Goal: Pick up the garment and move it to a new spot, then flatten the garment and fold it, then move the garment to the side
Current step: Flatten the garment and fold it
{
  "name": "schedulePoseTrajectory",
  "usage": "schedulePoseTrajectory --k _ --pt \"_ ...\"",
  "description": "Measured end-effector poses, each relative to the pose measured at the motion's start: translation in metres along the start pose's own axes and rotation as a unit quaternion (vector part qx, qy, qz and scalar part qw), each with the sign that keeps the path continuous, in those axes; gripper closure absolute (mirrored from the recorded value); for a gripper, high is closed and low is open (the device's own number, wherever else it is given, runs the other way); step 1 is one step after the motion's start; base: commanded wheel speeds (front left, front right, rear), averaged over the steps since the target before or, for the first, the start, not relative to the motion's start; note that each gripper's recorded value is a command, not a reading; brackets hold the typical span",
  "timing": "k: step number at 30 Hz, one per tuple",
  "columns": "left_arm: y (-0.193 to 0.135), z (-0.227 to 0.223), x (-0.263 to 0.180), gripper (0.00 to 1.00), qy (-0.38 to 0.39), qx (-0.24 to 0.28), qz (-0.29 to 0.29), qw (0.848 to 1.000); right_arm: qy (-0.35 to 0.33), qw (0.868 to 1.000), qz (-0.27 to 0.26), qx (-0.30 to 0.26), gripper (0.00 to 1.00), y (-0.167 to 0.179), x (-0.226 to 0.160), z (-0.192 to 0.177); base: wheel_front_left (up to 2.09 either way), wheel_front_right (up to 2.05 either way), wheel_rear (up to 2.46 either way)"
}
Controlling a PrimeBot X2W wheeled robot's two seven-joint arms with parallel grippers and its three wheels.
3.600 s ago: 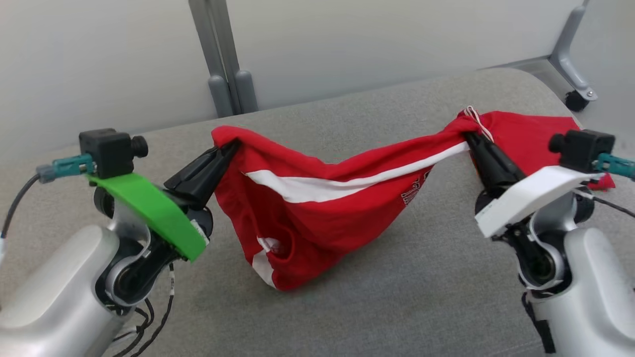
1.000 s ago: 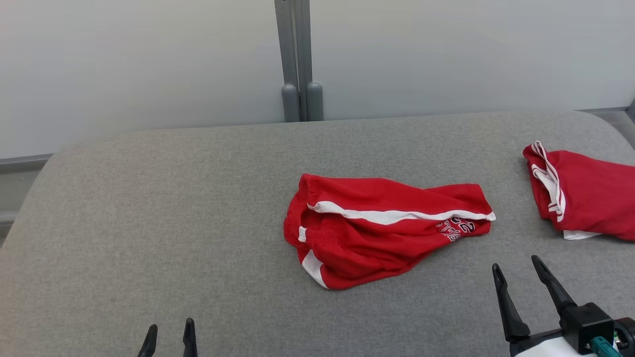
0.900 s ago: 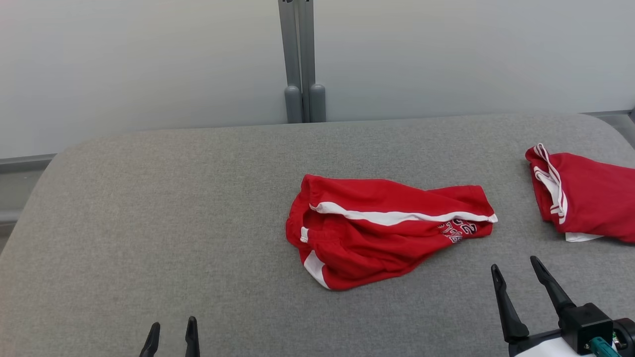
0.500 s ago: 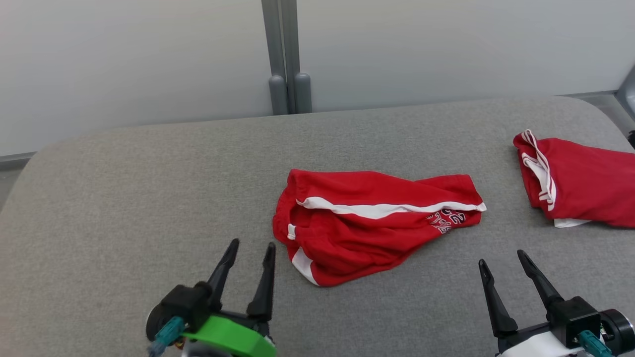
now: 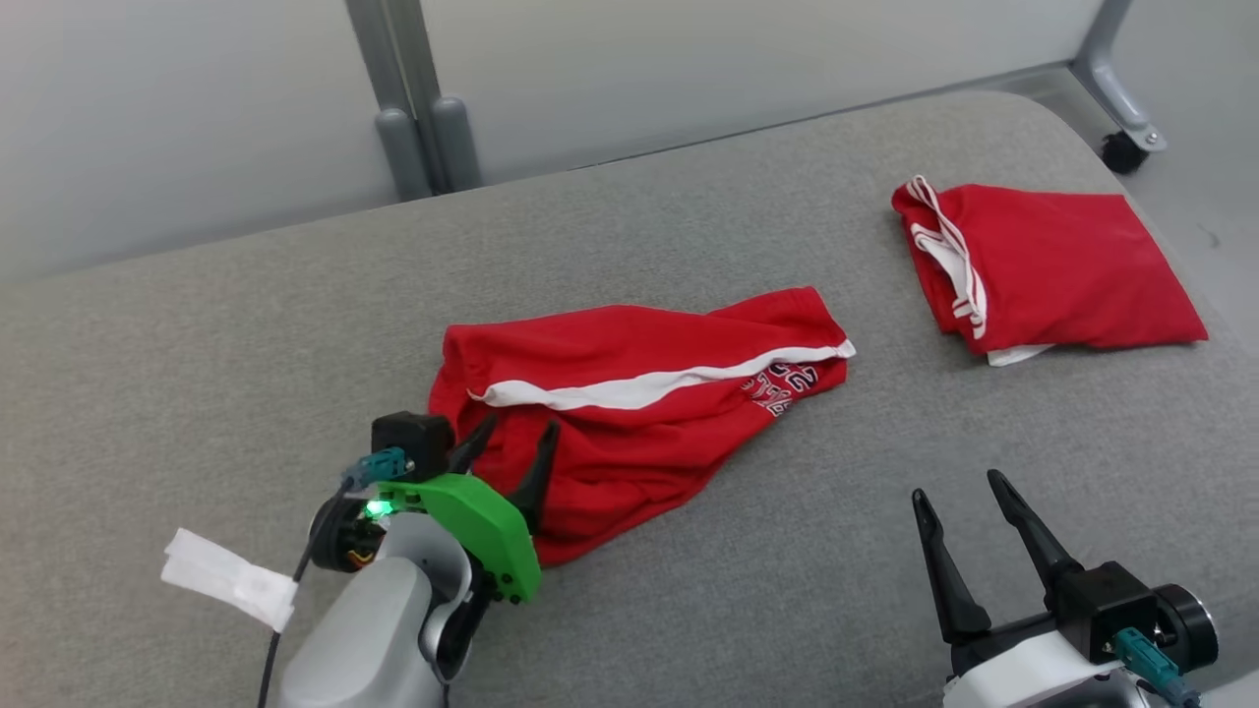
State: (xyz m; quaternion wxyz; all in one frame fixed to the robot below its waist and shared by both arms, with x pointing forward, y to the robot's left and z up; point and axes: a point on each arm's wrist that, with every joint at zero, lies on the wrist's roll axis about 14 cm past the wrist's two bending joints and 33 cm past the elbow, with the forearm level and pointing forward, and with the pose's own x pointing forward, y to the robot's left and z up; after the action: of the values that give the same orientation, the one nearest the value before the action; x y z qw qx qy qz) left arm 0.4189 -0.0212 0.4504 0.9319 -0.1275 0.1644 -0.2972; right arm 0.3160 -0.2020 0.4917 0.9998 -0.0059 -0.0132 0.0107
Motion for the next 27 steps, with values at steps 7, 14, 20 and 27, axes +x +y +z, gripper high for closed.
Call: schedulePoseTrajectory --k 7,14,20,27 --pt "0.030 -0.036 0.019 0.00 0.097 -0.021 0.033 0.995 0.019 0.999 -0.032 -0.002 0.00 -0.017 -0.004 -0.009 0.00 0.00 0.00" --pt "0.045 -0.033 0.038 0.00 0.099 -0.010 0.041 0.994 0.029 0.999 -0.036 -0.003 0.00 -0.020 0.003 -0.014 0.00 0.00 0.00" --pt "0.045 -0.026 0.050 0.00 0.086 0.003 0.033 0.996 0.037 0.999 -0.034 0.000 0.00 -0.019 0.009 -0.020 0.00 0.00 0.00" --pt "0.028 -0.014 0.062 0.00 0.064 0.002 0.007 0.998 0.043 0.998 -0.035 0.001 0.00 -0.019 0.010 -0.023 0.00 0.00 0.00"
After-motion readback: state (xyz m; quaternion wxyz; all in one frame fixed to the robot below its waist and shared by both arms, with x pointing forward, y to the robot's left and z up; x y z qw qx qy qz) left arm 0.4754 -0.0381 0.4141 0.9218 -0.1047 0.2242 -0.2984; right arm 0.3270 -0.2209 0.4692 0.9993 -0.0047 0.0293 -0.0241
